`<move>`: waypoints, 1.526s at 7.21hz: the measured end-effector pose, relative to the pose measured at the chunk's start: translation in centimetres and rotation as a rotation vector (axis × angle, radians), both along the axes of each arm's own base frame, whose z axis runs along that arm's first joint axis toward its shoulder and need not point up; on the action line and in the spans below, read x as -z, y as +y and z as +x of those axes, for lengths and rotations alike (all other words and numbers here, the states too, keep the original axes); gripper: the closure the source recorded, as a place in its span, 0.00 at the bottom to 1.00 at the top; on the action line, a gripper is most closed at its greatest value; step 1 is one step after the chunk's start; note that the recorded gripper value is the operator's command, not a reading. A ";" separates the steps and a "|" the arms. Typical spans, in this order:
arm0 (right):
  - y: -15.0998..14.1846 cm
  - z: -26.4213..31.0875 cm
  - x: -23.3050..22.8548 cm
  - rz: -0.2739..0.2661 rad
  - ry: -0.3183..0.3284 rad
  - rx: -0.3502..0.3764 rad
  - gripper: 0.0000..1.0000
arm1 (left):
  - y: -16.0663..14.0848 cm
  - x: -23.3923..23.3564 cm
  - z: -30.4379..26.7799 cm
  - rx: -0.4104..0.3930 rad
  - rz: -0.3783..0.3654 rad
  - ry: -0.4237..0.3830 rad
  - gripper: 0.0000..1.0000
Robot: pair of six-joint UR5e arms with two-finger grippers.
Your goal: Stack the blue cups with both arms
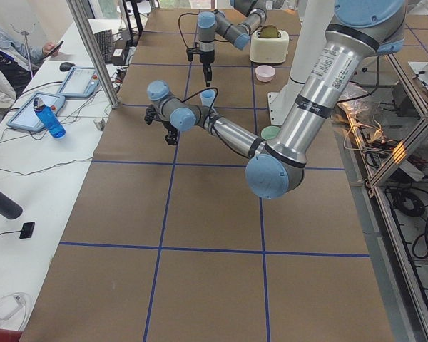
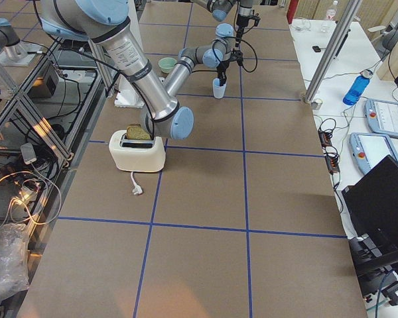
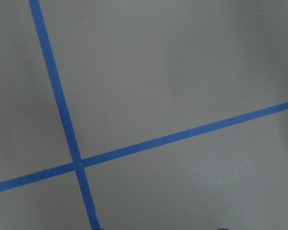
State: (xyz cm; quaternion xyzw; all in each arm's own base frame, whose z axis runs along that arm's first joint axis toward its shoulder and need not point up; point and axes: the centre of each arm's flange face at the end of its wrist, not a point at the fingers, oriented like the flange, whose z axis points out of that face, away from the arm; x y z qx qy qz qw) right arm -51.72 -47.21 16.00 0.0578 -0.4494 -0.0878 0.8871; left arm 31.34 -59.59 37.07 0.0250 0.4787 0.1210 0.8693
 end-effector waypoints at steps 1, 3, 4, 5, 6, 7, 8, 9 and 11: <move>-0.6 0.7 0.0 0.000 -0.002 -0.011 0.00 | -0.3 0.0 -0.6 0.008 0.000 0.001 0.17; -4.4 4.9 -2.1 -0.014 0.014 -0.075 0.00 | -1.4 -0.3 -3.2 0.020 0.015 -0.002 0.12; -6.6 7.7 -3.3 -0.029 0.020 -0.110 0.00 | -2.1 -0.6 -4.9 0.014 0.033 -0.014 0.12; -8.3 10.2 -3.9 -0.037 0.019 -0.141 0.00 | -2.8 -1.0 -6.8 0.008 0.054 -0.027 0.12; -10.0 12.8 -4.3 -0.036 0.013 -0.178 0.00 | -3.5 -1.5 -8.8 0.001 0.075 -0.040 0.12; -11.4 15.4 -5.7 -0.028 0.003 -0.218 0.00 | -3.8 -2.5 -10.7 -0.011 0.097 -0.053 0.12; -12.6 18.4 -8.7 -0.021 -0.010 -0.252 0.00 | -3.9 -4.2 -12.9 -0.018 0.113 -0.065 0.12; -13.2 21.7 -13.0 -0.022 -0.008 -0.265 0.00 | -3.7 -6.1 -15.1 -0.021 0.126 -0.076 0.12; -13.5 30.4 -22.8 -0.028 0.059 -0.262 0.00 | -3.1 -9.9 -20.0 -0.016 0.149 -0.095 0.12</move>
